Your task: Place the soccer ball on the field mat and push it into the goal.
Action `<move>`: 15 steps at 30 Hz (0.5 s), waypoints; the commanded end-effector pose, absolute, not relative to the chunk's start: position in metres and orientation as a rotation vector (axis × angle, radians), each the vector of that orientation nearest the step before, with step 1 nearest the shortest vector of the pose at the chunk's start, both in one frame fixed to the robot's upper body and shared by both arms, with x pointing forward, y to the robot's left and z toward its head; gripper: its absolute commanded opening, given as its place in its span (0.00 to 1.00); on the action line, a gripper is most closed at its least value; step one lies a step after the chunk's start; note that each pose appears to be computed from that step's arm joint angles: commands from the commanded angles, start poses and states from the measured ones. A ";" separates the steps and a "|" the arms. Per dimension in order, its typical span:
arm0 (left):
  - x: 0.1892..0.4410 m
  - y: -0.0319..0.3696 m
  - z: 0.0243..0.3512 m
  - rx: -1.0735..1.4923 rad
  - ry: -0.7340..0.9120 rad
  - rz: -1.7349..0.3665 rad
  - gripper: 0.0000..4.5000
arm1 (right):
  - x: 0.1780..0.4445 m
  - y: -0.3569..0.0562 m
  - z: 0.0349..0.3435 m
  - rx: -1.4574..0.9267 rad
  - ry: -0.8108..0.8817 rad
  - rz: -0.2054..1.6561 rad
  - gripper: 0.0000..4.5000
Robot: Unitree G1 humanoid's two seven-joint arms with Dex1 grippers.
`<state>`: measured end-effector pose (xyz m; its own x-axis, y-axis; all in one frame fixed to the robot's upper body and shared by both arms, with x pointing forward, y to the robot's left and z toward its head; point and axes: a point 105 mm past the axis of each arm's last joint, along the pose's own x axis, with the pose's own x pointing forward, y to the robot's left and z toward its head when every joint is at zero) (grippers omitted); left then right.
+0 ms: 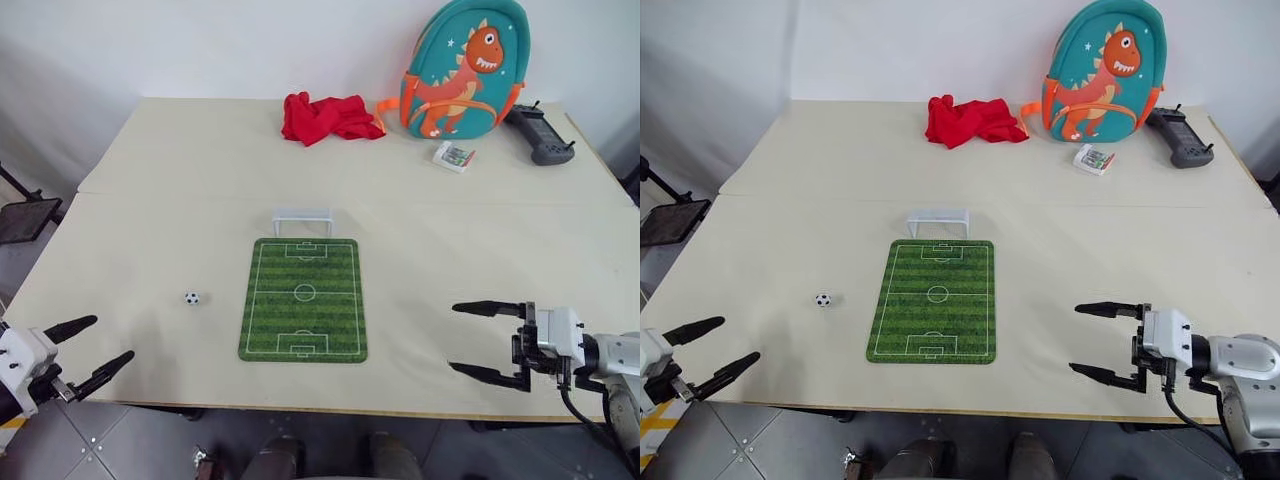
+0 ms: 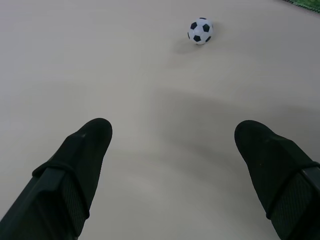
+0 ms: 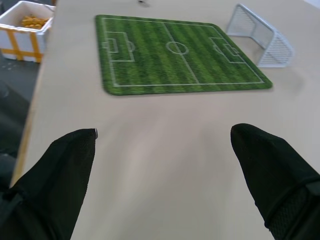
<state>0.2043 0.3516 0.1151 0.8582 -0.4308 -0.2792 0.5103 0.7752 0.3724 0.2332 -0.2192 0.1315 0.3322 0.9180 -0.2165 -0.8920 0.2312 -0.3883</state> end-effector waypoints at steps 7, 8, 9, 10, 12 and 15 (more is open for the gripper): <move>0.199 0.363 0.107 0.320 0.212 -0.438 0.99 | 0.227 -0.168 0.171 -0.210 -0.375 1.290 1.00; 0.197 0.368 0.106 0.306 0.214 -0.424 0.99 | 0.226 -0.164 0.173 -0.181 -0.387 1.297 1.00; 0.194 0.370 0.104 0.292 0.221 -0.422 0.99 | 0.225 -0.160 0.175 -0.169 -0.396 1.303 1.00; 0.191 0.370 0.102 0.276 0.228 -0.434 0.99 | 0.225 -0.158 0.177 -0.164 -0.411 1.302 1.00; 0.191 0.366 0.102 0.257 0.222 -0.465 0.99 | 0.226 -0.156 0.178 -0.161 -0.421 1.295 1.00; 0.209 0.344 0.119 0.193 0.148 -0.531 0.99 | 0.230 -0.157 0.176 -0.188 -0.416 1.281 1.00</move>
